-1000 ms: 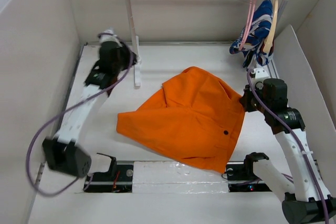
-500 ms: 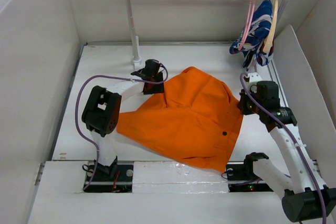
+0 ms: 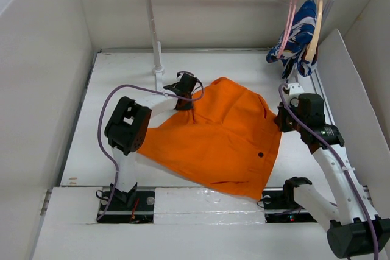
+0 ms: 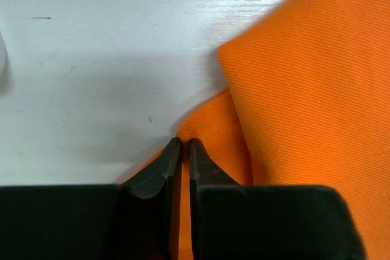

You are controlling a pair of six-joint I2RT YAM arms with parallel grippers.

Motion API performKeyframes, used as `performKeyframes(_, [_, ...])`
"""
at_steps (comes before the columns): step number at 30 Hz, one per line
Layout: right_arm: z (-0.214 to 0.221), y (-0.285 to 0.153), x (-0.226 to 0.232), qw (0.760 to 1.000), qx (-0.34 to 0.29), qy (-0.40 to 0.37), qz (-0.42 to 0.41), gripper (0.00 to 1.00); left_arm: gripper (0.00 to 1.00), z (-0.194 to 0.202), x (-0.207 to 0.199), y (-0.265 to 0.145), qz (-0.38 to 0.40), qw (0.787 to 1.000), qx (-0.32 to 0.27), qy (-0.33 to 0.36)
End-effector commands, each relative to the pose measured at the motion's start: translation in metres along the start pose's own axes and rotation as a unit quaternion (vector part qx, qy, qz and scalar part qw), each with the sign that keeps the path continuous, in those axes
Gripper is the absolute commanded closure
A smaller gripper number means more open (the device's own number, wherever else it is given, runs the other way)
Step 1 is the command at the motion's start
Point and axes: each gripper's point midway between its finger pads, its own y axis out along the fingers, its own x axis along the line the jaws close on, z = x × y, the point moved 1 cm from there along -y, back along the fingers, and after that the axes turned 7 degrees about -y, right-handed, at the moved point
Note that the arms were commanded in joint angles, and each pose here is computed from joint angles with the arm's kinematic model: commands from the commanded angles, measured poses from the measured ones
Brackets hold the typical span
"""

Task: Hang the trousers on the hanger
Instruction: Flatten out the trousers at the center of the board.

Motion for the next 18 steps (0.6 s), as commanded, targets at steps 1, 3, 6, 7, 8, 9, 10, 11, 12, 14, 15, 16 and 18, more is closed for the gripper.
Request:
performKeyframes(1, [-0.035, -0.009, -0.002, 0.998, -0.07, 0.0, 0.002, 1.0, 1.0, 0.005, 0.025, -0.01, -0.054, 0.999, -0.01, 0.0])
performKeyframes(3, [-0.034, -0.015, -0.005, 0.998, -0.067, 0.001, 0.013, 1.0, 1.0, -0.032, 0.047, -0.042, -0.053, 0.996, -0.063, -0.04])
performKeyframes(6, [-0.032, -0.021, -0.008, 0.998, -0.061, 0.004, 0.024, 1.0, 1.0, -0.071, 0.07, -0.084, -0.043, 0.988, -0.121, -0.081])
performKeyframes(7, [-0.033, -0.025, -0.008, 0.997, -0.068, 0.003, 0.025, 1.0, 1.0, -0.087, 0.078, -0.11, -0.032, 0.983, -0.153, -0.097])
performKeyframes(8, [-0.033, -0.028, -0.006, 0.997, -0.068, 0.002, 0.022, 1.0, 1.0, -0.095, 0.086, -0.121, -0.033, 0.979, -0.169, -0.108])
performKeyframes(9, [-0.036, -0.032, -0.005, 0.997, -0.075, 0.002, 0.021, 1.0, 1.0, -0.098, 0.097, -0.13, -0.039, 0.976, -0.178, -0.118])
performKeyframes(10, [-0.037, -0.035, -0.004, 0.997, -0.079, 0.002, 0.019, 1.0, 1.0, -0.109, 0.111, -0.147, -0.038, 0.969, -0.199, -0.141])
performKeyframes(11, [-0.037, -0.04, -0.003, 0.997, -0.081, 0.003, 0.017, 1.0, 1.0, -0.112, 0.115, -0.155, -0.035, 0.967, -0.206, -0.148])
performKeyframes(12, [-0.04, -0.043, -0.003, 0.996, -0.082, 0.002, 0.017, 1.0, 1.0, -0.111, 0.121, -0.16, -0.038, 0.965, -0.211, -0.154])
performKeyframes(14, [-0.038, -0.047, -0.002, 0.997, -0.078, 0.001, 0.015, 1.0, 1.0, -0.116, 0.13, -0.183, -0.041, 0.956, -0.236, -0.169])
performKeyframes(15, [-0.04, -0.05, -0.002, 0.997, -0.079, 0.001, 0.017, 1.0, 1.0, -0.123, 0.136, -0.197, -0.053, 0.949, -0.255, -0.175])
performKeyframes(16, [-0.047, -0.057, -0.001, 0.996, -0.089, -0.003, 0.018, 1.0, 1.0, -0.132, 0.141, -0.217, -0.053, 0.941, -0.277, -0.186])
performKeyframes(18, [-0.052, -0.068, -0.005, 0.995, -0.089, -0.007, 0.033, 1.0, 1.0, -0.154, 0.158, -0.255, -0.059, 0.924, -0.316, -0.207])
